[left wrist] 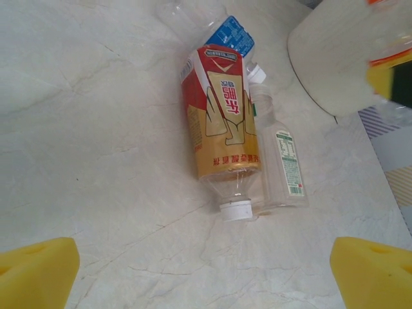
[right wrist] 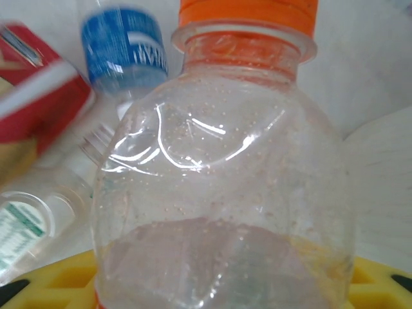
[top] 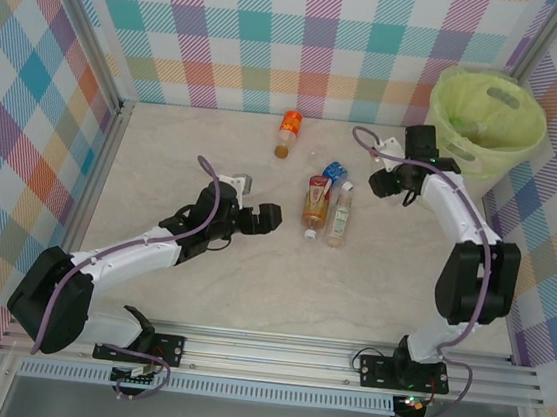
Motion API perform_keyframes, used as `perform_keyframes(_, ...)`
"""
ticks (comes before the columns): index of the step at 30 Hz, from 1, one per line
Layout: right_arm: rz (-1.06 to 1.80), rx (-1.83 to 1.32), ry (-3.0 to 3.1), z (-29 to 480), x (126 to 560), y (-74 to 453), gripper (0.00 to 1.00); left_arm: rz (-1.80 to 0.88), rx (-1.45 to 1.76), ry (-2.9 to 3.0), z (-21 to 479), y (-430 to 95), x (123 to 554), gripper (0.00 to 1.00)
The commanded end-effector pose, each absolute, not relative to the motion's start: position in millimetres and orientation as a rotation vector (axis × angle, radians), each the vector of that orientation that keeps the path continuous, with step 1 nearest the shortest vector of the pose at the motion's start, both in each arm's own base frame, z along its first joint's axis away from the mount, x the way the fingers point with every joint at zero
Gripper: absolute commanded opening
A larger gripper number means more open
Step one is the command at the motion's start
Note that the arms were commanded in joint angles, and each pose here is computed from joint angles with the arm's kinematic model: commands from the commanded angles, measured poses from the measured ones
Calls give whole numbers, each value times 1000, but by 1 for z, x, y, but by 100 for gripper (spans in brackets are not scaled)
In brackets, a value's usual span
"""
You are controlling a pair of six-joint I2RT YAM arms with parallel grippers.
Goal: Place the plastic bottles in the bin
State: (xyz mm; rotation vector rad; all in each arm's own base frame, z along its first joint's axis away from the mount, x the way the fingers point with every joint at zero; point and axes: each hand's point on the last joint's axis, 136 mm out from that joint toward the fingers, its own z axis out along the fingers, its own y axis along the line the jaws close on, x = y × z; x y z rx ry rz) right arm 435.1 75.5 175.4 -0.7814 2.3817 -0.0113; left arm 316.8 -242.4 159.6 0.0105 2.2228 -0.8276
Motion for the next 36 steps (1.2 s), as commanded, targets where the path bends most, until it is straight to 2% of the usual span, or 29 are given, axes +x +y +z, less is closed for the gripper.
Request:
perform_keyframes(1, 88, -711, 2273, 213, 434, 90, 53, -776, -50, 2223, 156, -229, 320, 100)
perform_keyframes(12, 146, -527, 2006, 324, 444, 96, 51, -749, -86, 2219, 152, -221, 319, 100)
perform_keyframes(21, -144, -279, 1699, 413, 483, 47, 51, -739, -92, 2229, 148, -219, 318, 100)
perform_keyframes(25, -381, -187, 1545, 447, 500, 16, 52, -740, -96, 2230, 147, -218, 317, 100)
perform_keyframes(29, -594, -186, 1535, 450, 525, -10, 52, -737, -110, 2229, 145, -215, 313, 100)
perform_keyframes(36, -769, -144, 1526, 434, 555, -49, 53, -729, -131, 2230, 142, -210, 310, 100)
